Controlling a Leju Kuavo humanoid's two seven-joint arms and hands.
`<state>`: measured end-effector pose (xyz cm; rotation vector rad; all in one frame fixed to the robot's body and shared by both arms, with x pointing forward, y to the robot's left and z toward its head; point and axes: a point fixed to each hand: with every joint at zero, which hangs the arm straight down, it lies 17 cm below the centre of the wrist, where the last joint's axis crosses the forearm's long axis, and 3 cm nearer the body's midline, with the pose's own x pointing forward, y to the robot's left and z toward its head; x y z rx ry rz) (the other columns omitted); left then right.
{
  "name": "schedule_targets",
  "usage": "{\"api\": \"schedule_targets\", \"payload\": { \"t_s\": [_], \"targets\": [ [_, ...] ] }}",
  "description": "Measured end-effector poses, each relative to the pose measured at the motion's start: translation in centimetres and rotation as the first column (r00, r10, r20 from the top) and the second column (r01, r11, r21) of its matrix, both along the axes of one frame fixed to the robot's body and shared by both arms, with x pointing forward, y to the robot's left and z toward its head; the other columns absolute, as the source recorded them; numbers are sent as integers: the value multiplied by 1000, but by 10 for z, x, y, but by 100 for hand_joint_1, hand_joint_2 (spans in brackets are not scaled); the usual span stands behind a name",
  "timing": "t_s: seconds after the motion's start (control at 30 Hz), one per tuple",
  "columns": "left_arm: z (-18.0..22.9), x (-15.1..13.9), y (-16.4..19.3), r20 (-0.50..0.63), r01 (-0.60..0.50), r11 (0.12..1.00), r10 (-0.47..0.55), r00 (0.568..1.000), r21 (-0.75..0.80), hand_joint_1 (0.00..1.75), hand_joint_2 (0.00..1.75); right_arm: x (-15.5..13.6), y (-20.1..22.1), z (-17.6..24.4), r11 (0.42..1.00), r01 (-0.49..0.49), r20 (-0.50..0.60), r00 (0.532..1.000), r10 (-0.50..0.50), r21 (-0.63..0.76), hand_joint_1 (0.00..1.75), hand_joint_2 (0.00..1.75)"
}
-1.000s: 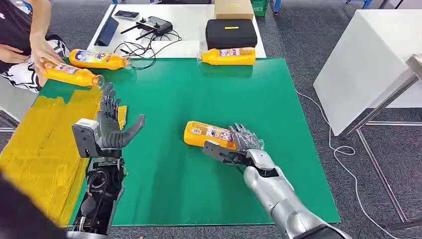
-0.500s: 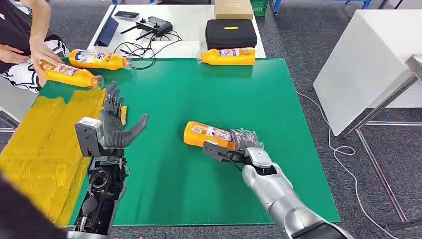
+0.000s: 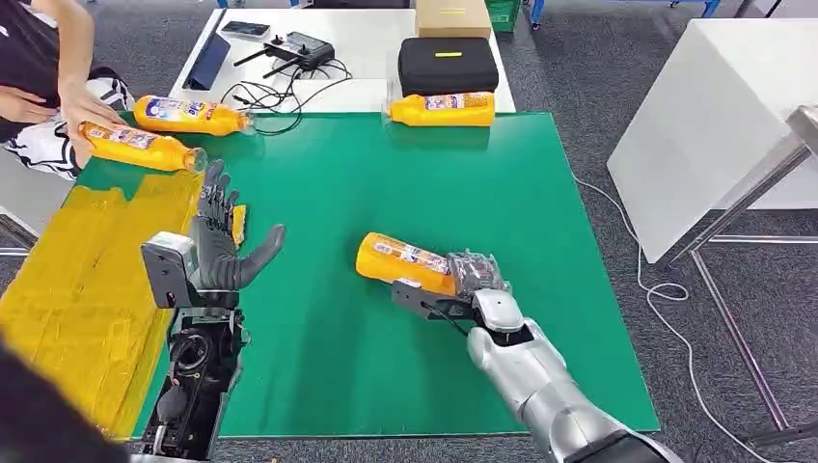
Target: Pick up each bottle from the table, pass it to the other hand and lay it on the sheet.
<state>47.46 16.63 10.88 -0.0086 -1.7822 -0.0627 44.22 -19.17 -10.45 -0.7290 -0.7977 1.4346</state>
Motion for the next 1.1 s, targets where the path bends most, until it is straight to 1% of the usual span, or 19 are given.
{"api": "schedule_targets", "payload": {
  "t_s": [0.07,0.13,0.2,0.3,0.4,0.47,0.8,0.97,1.1],
  "targets": [
    [-2,-3,1,-1,-3,1000,3,1000,0,0,175,12,-2,15,998,-25,108,994,31,-57,175,175],
    [-1,-5,2,3,-4,1000,4,1000,5,0,175,25,1,33,991,-63,204,975,86,-115,175,175],
    [-1,-5,2,6,-5,1000,5,1000,5,0,175,36,7,49,985,-96,270,954,131,-141,175,175],
    [-1,-7,2,9,-3,1000,3,1000,5,0,175,47,18,69,983,-137,348,921,173,-126,175,175],
    [1,-7,2,21,4,1000,-4,1000,3,0,175,57,28,93,982,-165,444,876,189,-92,175,175],
    [1,-8,0,25,12,1000,-12,1000,2,0,175,62,30,104,982,-170,483,855,189,-83,175,175],
    [1,-7,0,27,14,1000,-14,1000,3,0,175,69,33,123,981,-174,543,817,192,-84,175,175],
    [-1,-7,0,25,12,1000,-12,1000,3,0,175,70,36,130,973,-181,566,791,230,-141,175,175],
    [-1,-7,-3,25,17,1000,-18,1000,4,0,175,75,39,137,971,-172,576,782,236,-164,175,175]
  ]
}}
